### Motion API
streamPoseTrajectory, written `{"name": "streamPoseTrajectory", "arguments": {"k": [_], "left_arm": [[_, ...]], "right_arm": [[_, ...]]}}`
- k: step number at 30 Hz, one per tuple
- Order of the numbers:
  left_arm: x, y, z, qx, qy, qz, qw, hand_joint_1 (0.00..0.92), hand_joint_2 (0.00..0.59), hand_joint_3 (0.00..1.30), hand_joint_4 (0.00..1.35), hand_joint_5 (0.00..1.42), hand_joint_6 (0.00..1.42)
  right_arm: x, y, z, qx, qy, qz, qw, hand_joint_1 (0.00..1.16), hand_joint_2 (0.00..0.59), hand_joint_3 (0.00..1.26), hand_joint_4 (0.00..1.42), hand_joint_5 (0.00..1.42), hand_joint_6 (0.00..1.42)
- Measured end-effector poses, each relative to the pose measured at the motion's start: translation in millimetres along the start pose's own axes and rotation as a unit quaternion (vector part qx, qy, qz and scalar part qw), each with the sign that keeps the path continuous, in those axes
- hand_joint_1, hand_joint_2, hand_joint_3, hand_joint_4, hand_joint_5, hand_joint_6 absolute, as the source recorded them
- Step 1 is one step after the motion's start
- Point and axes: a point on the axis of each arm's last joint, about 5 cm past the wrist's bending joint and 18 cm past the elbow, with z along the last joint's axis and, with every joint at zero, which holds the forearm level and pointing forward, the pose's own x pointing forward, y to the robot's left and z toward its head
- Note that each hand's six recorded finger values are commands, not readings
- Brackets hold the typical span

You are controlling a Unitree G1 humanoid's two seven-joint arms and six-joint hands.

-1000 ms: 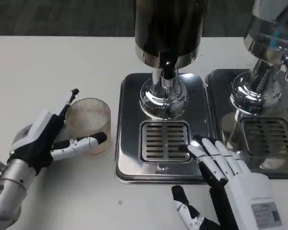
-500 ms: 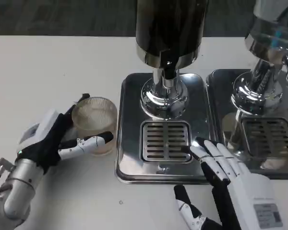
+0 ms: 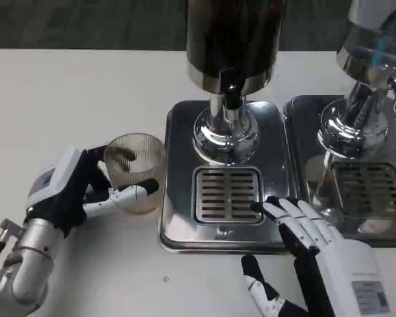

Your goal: Grasp the cup under the faucet to collect the drink, then remove the cup.

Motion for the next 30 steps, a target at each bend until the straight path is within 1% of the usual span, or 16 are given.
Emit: {"name": "streamPoseTrajectory", "arguments": {"k": [2, 7, 14, 19, 24, 27, 30], "left_arm": [[0.1, -0.6, 0.3, 0.000, -0.001, 0.006, 1.0000, 0.381, 0.144, 0.62, 0.73, 0.99, 1.16], [-1.0, -1.2, 0.0, -0.002, -0.002, 0.012, 0.9999, 0.378, 0.141, 0.64, 0.74, 1.01, 1.19], [-5.0, -2.8, -1.7, -0.009, -0.003, 0.019, 0.9998, 0.375, 0.135, 0.65, 0.75, 1.00, 1.20], [-9.5, -3.7, -3.6, -0.016, -0.004, 0.031, 0.9994, 0.375, 0.135, 0.65, 0.75, 1.00, 1.20], [-10.6, 0.7, -3.2, -0.026, -0.022, 0.059, 0.9977, 0.372, 0.132, 0.65, 0.75, 1.00, 1.20], [-7.8, 5.9, 0.2, -0.032, -0.049, 0.077, 0.9954, 0.370, 0.131, 0.65, 0.75, 1.00, 1.20], [-5.3, 8.5, 4.1, -0.038, -0.071, 0.086, 0.9930, 0.369, 0.130, 0.65, 0.75, 1.00, 1.19]], "right_arm": [[0.0, -0.1, 0.0, 0.002, 0.000, 0.001, 1.0000, 0.50, 0.441, 0.28, 0.19, 0.15, 0.23], [0.2, -0.3, 0.0, 0.007, 0.001, 0.003, 1.0000, 0.50, 0.441, 0.28, 0.19, 0.16, 0.23], [0.7, -1.0, -0.5, 0.016, 0.003, 0.001, 0.9999, 0.50, 0.441, 0.29, 0.20, 0.16, 0.24], [1.1, -1.0, -0.8, 0.018, -0.002, 0.002, 0.9998, 0.50, 0.441, 0.29, 0.21, 0.17, 0.25], [1.2, -1.1, -1.1, 0.019, -0.002, 0.001, 0.9998, 0.50, 0.450, 0.29, 0.21, 0.17, 0.24], [1.1, -1.0, -1.0, 0.020, -0.003, 0.001, 0.9998, 0.50, 0.450, 0.29, 0.21, 0.17, 0.23], [1.1, -0.8, -0.8, 0.021, -0.004, 0.001, 0.9998, 0.49, 0.450, 0.29, 0.21, 0.17, 0.23]]}}
